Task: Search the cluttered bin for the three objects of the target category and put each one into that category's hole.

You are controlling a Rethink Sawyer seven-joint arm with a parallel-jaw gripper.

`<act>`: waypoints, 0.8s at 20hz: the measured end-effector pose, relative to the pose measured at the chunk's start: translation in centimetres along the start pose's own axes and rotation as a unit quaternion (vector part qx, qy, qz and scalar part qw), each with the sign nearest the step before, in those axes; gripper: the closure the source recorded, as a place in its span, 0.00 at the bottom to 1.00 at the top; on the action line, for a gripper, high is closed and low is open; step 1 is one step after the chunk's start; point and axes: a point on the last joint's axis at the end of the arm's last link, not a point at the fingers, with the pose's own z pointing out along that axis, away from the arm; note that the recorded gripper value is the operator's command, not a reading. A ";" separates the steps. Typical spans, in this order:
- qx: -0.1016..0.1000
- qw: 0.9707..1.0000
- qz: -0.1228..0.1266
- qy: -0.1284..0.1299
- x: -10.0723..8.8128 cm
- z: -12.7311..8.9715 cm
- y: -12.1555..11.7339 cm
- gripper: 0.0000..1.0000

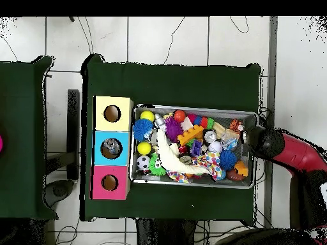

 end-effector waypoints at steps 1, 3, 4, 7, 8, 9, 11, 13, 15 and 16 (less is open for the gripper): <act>-0.004 1.000 0.002 0.000 0.1 0.3 0.1 1.00; -0.010 1.000 0.005 0.002 0.4 0.8 0.4 1.00; -0.011 1.000 0.005 0.002 0.5 1.0 0.5 1.00; -0.013 1.000 0.001 0.003 0.3 1.1 1.0 1.00; -0.013 1.000 -0.001 0.003 0.1 0.9 1.2 1.00; -0.012 1.000 -0.003 0.002 -0.1 0.8 1.4 1.00; -0.009 1.000 -0.009 -0.001 -0.8 0.3 1.8 1.00; -0.006 1.000 -0.016 -0.005 -1.6 -0.3 2.3 1.00; -0.004 1.000 -0.021 -0.007 -2.1 -0.7 2.7 1.00; -0.002 1.000 -0.025 -0.009 -2.5 -0.9 3.0 1.00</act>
